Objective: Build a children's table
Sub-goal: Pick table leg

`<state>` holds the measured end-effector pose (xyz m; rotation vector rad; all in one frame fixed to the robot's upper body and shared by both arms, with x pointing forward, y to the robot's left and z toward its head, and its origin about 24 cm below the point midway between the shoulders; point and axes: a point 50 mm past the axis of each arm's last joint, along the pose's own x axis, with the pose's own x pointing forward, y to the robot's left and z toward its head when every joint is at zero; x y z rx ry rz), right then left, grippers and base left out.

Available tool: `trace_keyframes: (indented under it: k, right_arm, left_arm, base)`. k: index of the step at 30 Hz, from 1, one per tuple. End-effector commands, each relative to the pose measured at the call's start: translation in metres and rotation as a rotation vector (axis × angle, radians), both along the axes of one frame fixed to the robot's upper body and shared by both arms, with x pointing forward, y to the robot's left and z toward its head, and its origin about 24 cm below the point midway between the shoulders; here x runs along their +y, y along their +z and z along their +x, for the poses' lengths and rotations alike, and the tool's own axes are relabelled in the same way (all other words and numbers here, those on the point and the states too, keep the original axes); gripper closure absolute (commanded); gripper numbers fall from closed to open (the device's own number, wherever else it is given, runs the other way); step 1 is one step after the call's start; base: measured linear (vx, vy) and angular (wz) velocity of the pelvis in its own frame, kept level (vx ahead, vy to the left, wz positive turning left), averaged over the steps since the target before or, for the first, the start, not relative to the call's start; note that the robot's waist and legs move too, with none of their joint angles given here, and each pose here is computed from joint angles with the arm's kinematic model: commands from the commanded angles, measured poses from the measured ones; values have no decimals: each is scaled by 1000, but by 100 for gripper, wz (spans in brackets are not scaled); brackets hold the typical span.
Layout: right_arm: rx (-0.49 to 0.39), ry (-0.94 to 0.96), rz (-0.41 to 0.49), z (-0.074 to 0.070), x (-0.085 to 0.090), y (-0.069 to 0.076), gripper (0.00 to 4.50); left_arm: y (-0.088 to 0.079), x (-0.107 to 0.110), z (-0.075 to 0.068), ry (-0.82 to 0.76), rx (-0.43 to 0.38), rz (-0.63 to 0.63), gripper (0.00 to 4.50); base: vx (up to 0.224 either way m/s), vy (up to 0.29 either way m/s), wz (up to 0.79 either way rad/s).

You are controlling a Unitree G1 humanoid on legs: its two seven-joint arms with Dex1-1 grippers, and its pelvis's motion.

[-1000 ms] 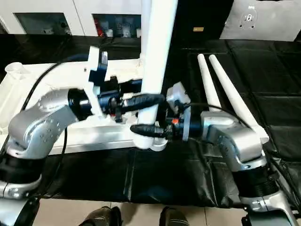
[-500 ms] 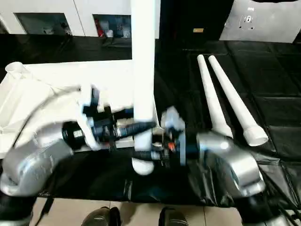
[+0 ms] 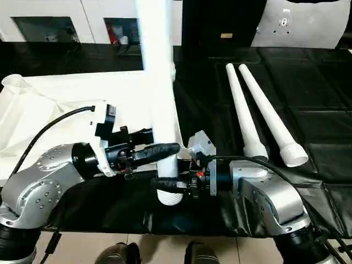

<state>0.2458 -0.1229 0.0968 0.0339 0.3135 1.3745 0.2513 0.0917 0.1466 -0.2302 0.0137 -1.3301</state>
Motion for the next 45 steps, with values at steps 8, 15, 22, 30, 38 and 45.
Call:
trace_keyframes:
  k: [8, 15, 22, 30, 38, 45]
  right_arm:
    - [-60, -25, -11, 1, -1, 2, 258]
    - [-42, -57, -4, -4, -3, -10, 258]
    - [-41, -67, -12, -10, -7, -12, 258]
    - [-51, -83, -15, -10, -10, -9, 258]
    - [-63, -93, -11, -9, -12, -7, 258]
    - [-52, -159, 115, -3, -12, 7, 258]
  left_arm:
    - [-9, 2, 1, -32, 26, 49, 192]
    - [-29, 3, -11, -92, 79, 49, 192]
    - [-41, 2, -11, -116, 109, 43, 192]
    - [-40, 2, -9, -142, 122, 15, 142]
    - [-41, 2, -3, -108, 97, 1, 58]
    - [-14, 23, 7, 53, 132, -311, 13]
  base:
    - [0, 0, 0]
    - [0, 0, 0]
    - [0, 0, 0]
    - [0, 0, 0]
    - [0, 0, 0]
    - [0, 0, 0]
